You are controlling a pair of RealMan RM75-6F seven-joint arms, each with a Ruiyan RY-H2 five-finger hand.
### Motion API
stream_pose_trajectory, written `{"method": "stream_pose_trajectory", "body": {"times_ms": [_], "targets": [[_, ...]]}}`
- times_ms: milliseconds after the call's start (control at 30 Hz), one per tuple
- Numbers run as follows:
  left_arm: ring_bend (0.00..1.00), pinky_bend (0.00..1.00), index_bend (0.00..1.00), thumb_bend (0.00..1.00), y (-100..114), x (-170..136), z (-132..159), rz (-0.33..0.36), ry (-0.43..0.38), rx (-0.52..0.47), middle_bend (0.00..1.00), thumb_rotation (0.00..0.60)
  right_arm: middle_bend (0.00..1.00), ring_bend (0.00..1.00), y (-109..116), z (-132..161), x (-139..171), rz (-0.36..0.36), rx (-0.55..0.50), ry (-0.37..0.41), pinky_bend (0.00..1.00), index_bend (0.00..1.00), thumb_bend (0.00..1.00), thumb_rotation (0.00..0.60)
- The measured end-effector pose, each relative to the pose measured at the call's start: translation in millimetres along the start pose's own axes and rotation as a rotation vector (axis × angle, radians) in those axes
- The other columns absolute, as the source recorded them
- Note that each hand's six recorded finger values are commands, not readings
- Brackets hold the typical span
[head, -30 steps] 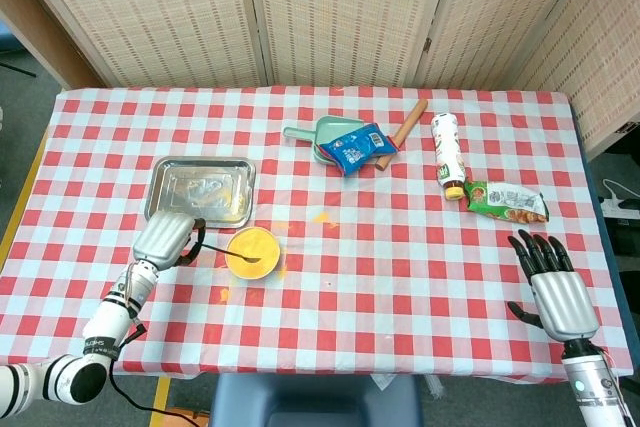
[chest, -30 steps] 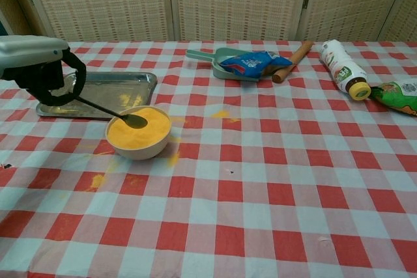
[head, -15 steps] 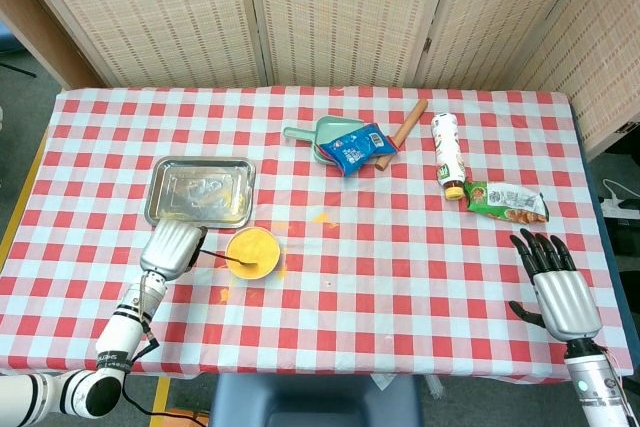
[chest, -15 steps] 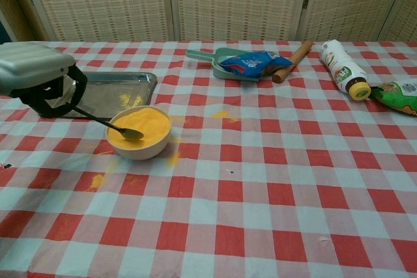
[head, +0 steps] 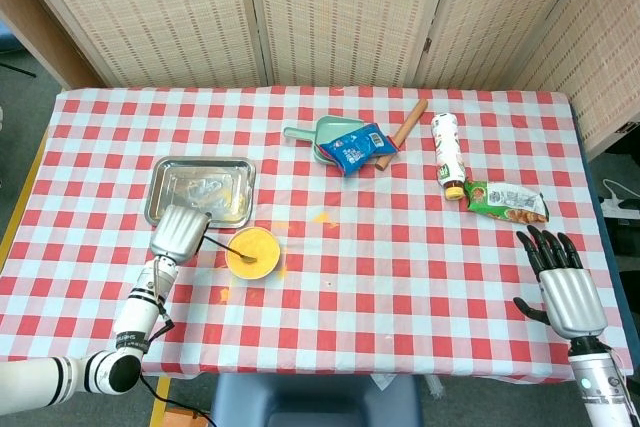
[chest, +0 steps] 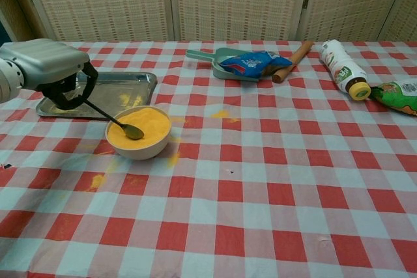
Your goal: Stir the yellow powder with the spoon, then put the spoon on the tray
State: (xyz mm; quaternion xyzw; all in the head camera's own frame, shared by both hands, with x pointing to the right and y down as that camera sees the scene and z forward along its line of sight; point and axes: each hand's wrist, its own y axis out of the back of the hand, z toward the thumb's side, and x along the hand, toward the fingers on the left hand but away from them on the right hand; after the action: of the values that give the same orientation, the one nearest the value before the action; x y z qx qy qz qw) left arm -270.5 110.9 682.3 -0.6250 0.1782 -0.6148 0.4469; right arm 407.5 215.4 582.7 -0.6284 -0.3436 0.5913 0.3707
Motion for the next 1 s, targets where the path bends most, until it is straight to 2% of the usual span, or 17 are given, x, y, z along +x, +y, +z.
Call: {"method": "stream_pose_trajectory", "body": {"times_ms": [233, 500, 767, 1000], "targets": [[1.0, 1.0, 1.0, 0.83, 5.1, 9.5, -3.2, 0.019, 0.012, -0.047, 1.0, 0.6, 0.0, 0.0, -1.2, -1.4, -2.3, 0.005, 0.003, -0.009, 0.0, 0.0, 0.09, 0.6], [1.0, 1.0, 1.0, 0.83, 14.9, 6.0, -8.3, 0.038, 0.007, -0.091, 1.0, 0.6, 0.0, 0.0, -1.3, 0.3, -1.6, 0.004, 0.004, -0.006, 0.0, 0.0, 0.09, 0.6], [1.0, 1.0, 1.0, 0.83, 12.2, -11.9, -3.3, -0.001, -0.032, -0.137, 1.0, 0.6, 0.0, 0.0, -2.4, 2.5, -0.1, 0.011, 0.003, 0.007, 0.0, 0.0, 0.09, 0.6], [1.0, 1.0, 1.0, 0.84, 22.1, -30.2, 1.8, 0.012, -0.061, -0.188, 1.0, 0.6, 0.0, 0.0, -5.0, 7.9, 2.1, 0.023, 0.004, 0.028, 0.0, 0.0, 0.09, 0.6]]}}
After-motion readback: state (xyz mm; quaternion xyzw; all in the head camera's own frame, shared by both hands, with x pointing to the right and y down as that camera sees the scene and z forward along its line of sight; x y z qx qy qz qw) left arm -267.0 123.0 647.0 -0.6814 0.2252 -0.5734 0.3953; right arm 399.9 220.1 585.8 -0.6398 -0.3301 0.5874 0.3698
